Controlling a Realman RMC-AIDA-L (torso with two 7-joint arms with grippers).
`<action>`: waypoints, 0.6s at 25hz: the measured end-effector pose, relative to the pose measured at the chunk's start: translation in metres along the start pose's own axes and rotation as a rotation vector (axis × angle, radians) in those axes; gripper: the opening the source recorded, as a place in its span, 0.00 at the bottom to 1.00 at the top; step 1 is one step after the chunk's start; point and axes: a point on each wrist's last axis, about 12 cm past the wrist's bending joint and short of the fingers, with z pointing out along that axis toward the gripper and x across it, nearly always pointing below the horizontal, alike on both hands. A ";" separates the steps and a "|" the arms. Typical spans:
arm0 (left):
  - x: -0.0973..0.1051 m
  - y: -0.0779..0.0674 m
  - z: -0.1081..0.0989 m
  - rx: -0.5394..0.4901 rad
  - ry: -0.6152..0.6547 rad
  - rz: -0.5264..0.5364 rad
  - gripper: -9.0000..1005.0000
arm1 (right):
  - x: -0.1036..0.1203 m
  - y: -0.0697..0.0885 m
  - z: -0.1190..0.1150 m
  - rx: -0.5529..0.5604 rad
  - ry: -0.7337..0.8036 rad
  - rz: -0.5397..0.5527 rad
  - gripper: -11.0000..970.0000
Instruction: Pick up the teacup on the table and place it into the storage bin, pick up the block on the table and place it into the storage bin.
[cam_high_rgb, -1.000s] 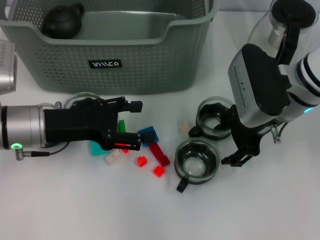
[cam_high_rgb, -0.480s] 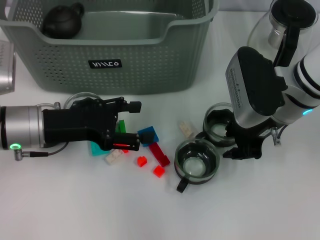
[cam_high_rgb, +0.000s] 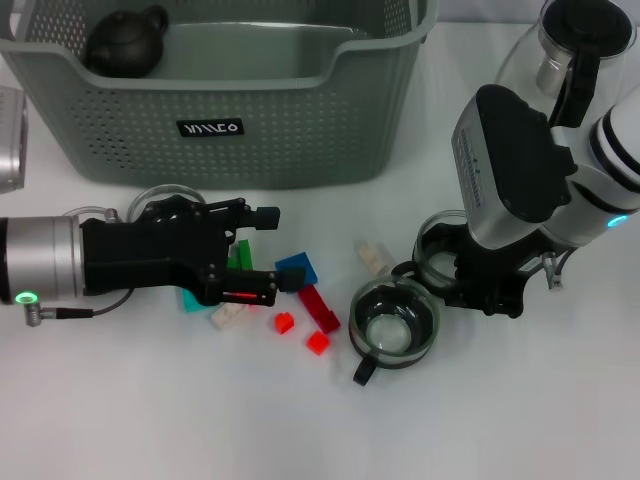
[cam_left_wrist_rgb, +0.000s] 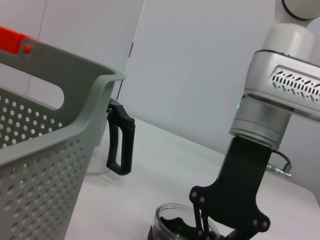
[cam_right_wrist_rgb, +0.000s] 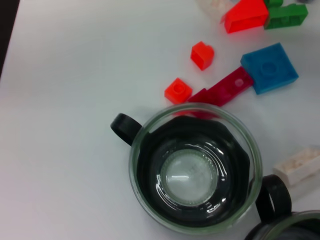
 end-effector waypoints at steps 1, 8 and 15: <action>0.000 0.000 0.000 0.000 0.000 0.000 0.92 | -0.001 0.001 -0.002 0.000 -0.002 0.002 0.10; 0.000 -0.001 -0.002 0.002 0.000 0.007 0.92 | 0.000 0.008 -0.027 -0.016 -0.007 0.057 0.07; 0.001 -0.001 -0.002 0.006 -0.001 0.022 0.92 | 0.002 0.019 -0.071 0.043 -0.019 0.112 0.07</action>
